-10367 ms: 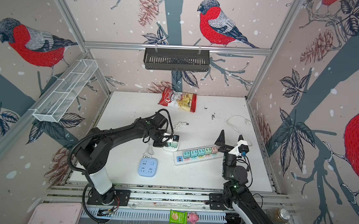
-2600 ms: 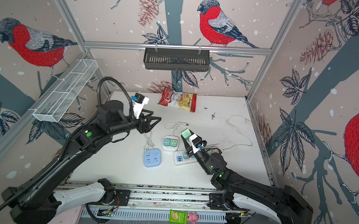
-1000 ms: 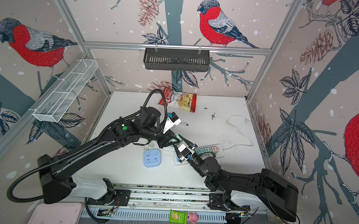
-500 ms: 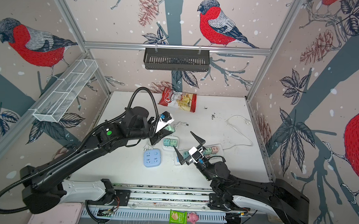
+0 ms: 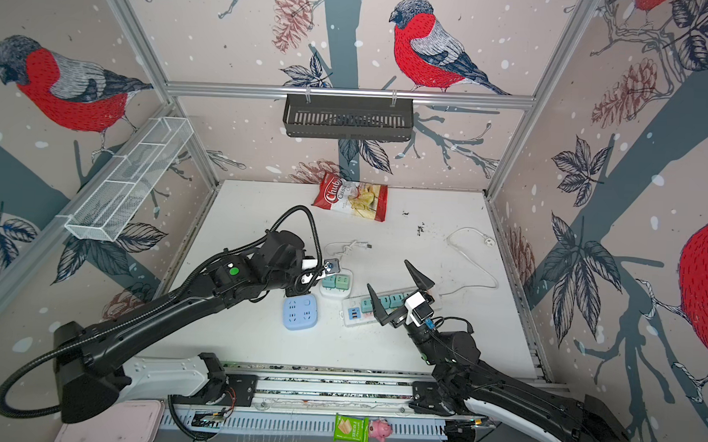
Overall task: Insert the plug
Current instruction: 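Carry the mint adapter with the left gripper and lower it into the blue square socket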
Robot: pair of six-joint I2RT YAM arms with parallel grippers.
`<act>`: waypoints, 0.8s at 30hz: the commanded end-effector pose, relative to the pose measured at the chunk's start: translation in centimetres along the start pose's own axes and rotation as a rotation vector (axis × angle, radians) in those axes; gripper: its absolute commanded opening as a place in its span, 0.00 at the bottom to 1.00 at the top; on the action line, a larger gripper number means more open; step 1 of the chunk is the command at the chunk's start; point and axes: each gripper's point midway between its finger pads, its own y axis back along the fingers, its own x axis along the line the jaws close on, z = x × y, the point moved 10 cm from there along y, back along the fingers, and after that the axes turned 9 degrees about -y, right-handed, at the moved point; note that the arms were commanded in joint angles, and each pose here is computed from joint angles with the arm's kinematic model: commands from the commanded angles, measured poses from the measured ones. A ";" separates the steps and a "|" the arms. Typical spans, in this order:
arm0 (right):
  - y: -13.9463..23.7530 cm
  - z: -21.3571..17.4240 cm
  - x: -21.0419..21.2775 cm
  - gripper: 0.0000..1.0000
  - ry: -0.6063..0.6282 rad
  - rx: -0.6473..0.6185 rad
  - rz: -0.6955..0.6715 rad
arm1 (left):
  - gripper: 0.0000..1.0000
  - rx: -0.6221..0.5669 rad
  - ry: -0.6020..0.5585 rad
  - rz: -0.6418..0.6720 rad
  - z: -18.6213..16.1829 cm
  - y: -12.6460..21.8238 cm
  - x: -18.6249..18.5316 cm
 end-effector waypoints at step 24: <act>0.1 0.0 -3.6 1.00 -0.103 0.069 -0.200 | 0.00 0.161 0.111 -0.176 -6.4 -4.0 -7.1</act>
